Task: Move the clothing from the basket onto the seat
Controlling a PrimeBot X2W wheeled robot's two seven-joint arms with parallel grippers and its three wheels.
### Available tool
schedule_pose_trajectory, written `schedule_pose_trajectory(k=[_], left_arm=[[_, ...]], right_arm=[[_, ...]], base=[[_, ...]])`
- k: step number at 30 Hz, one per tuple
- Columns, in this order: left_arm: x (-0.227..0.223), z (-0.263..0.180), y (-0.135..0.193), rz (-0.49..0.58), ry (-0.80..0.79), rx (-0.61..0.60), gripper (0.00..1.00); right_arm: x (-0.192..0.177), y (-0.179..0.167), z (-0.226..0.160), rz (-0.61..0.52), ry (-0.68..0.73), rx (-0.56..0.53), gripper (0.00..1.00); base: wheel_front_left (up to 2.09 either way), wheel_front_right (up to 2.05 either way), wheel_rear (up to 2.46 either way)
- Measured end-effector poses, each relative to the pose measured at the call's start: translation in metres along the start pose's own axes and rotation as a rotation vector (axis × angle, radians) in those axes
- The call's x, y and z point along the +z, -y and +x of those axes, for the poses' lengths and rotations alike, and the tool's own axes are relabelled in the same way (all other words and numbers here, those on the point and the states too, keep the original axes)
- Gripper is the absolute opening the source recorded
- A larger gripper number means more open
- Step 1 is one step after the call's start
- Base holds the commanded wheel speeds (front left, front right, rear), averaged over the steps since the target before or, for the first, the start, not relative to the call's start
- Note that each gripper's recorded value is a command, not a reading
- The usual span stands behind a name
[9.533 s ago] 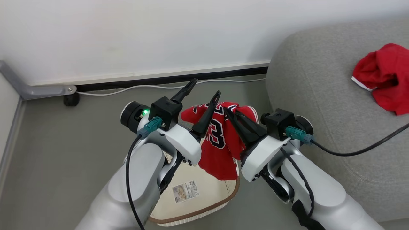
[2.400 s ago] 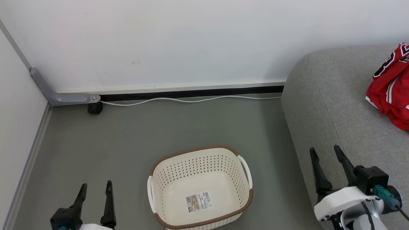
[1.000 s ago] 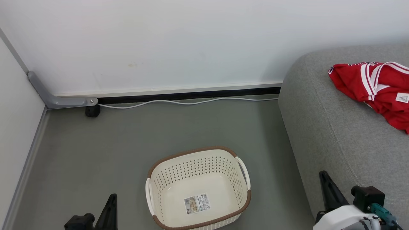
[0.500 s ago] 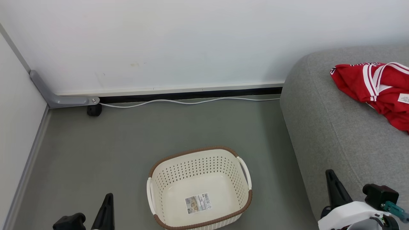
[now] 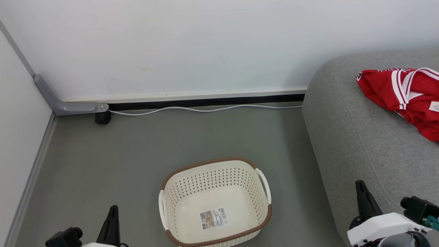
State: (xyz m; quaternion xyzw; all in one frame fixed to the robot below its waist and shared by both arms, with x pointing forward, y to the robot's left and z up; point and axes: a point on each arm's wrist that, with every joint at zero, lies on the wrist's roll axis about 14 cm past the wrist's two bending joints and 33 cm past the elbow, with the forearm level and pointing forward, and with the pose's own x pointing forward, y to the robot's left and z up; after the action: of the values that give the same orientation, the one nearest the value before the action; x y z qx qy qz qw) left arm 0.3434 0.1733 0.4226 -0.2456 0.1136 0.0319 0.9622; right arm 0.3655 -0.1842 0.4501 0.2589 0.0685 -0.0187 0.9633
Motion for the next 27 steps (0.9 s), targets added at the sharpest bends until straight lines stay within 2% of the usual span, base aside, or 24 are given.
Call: schedule_pose_trajectory(k=[27], left_arm=[[0.010, 0.004, -0.003, -0.317, 0.000, 0.019, 0.00]], right_arm=[[0.011, 0.004, 0.004, 0.311, 0.015, -0.031, 0.00]], base=[[0.00, 0.00, 0.00]])
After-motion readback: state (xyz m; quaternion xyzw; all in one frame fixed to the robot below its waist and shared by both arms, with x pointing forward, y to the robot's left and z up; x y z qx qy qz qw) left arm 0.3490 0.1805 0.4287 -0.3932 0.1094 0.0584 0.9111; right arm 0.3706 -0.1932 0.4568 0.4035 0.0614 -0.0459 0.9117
